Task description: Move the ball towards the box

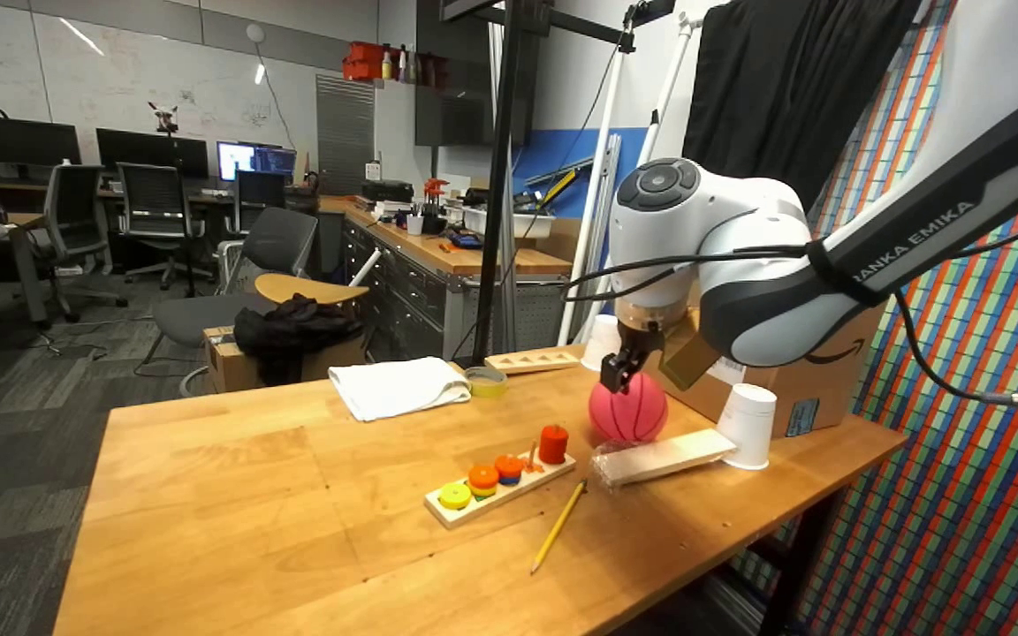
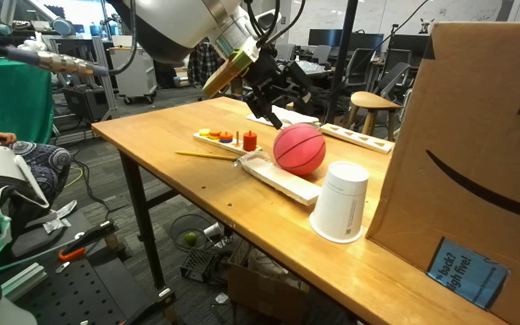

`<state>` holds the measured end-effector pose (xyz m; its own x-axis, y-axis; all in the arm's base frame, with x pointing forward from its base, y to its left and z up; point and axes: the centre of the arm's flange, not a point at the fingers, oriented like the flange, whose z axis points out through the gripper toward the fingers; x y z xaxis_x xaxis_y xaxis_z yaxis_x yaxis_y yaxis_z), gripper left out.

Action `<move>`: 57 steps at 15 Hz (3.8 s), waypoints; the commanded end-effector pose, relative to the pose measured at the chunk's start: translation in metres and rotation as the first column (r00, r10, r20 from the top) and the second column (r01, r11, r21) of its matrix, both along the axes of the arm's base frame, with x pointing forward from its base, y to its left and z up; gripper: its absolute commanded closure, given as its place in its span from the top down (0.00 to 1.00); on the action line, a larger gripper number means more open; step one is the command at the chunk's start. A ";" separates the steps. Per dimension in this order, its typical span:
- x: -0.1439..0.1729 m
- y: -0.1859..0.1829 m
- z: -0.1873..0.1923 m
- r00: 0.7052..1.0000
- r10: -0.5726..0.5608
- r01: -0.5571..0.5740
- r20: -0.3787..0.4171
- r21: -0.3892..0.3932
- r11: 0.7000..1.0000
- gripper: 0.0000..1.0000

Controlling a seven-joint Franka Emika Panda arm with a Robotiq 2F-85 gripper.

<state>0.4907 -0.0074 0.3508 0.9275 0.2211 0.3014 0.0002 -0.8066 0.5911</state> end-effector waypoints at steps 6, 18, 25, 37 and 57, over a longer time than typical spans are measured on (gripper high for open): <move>-0.060 0.064 0.011 0.998 -0.015 0.025 -0.060 0.176 0.984 1.00; -0.047 0.085 0.014 0.953 0.290 -0.228 -0.084 0.431 0.873 1.00; -0.029 0.068 -0.004 0.930 0.340 -0.215 -0.140 0.542 0.812 1.00; 0.002 0.062 -0.012 0.913 0.360 -0.198 -0.193 0.562 0.803 1.00; 0.015 -0.085 0.099 0.996 0.087 -0.092 0.031 0.258 0.962 1.00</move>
<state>0.5246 -0.0843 0.4044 0.9321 0.2303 0.2794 0.1499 -0.9479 0.2811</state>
